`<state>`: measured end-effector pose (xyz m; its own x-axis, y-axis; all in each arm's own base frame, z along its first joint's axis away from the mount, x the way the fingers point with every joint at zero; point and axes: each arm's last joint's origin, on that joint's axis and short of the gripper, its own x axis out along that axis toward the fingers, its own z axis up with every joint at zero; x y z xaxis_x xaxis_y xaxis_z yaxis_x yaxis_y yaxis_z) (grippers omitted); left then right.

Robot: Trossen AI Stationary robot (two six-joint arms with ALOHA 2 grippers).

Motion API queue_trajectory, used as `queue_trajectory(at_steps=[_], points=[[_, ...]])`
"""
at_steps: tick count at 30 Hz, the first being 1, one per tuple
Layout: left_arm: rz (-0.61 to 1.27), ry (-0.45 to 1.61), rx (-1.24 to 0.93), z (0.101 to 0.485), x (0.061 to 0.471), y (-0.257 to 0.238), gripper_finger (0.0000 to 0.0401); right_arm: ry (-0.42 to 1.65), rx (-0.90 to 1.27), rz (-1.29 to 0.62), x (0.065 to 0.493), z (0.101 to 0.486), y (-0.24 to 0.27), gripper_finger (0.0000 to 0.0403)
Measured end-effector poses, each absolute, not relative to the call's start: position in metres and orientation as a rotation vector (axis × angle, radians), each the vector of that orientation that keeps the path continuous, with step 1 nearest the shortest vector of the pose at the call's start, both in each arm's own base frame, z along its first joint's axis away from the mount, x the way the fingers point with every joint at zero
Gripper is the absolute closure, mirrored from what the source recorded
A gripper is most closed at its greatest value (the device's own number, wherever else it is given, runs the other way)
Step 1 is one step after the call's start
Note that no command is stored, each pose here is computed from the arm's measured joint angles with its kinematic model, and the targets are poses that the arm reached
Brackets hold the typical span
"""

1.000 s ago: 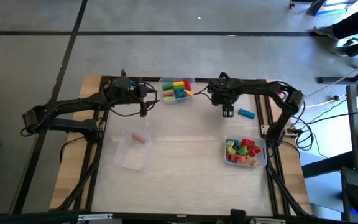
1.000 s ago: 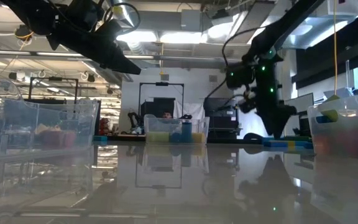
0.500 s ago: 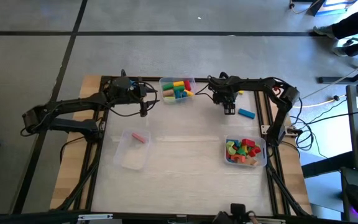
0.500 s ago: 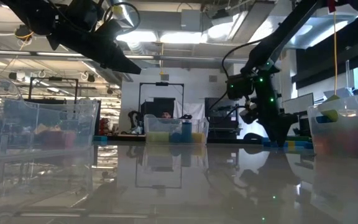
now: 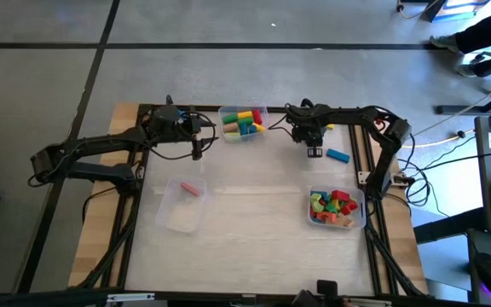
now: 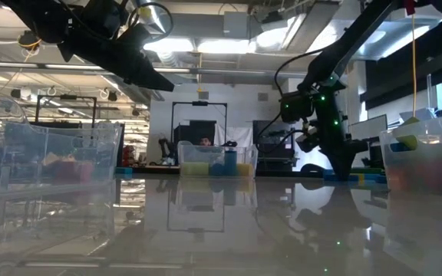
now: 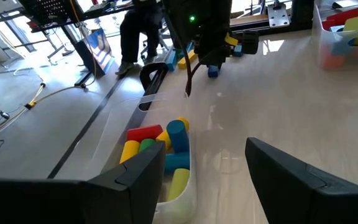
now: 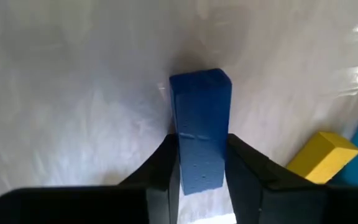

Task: Sort blocks by size
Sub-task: Put the blue rectangular block into the bottom left transparent bin

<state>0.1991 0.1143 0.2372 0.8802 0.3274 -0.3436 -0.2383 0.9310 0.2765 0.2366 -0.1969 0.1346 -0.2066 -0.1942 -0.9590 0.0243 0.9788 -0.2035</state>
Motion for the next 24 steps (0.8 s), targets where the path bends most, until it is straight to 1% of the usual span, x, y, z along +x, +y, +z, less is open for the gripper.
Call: queue_trajectory(at_steps=[6,13,24], points=[[0.298,0.396,0.23,0.2372,0.1991,0.1143,0.0183,1.759,-0.082,-0.255,0.2366,0.1343,-0.1971,0.0292],[0.298,0.393,0.235,0.2376,0.1992,0.1144,0.0183,1.757,-0.078,-0.255,0.2367,0.1342,-0.197,0.0308],[0.301,0.383,0.228,0.2384,0.1995,0.1145,0.0183,1.749,-0.057,-0.279,0.2364,0.1356,-0.1967,0.0304]])
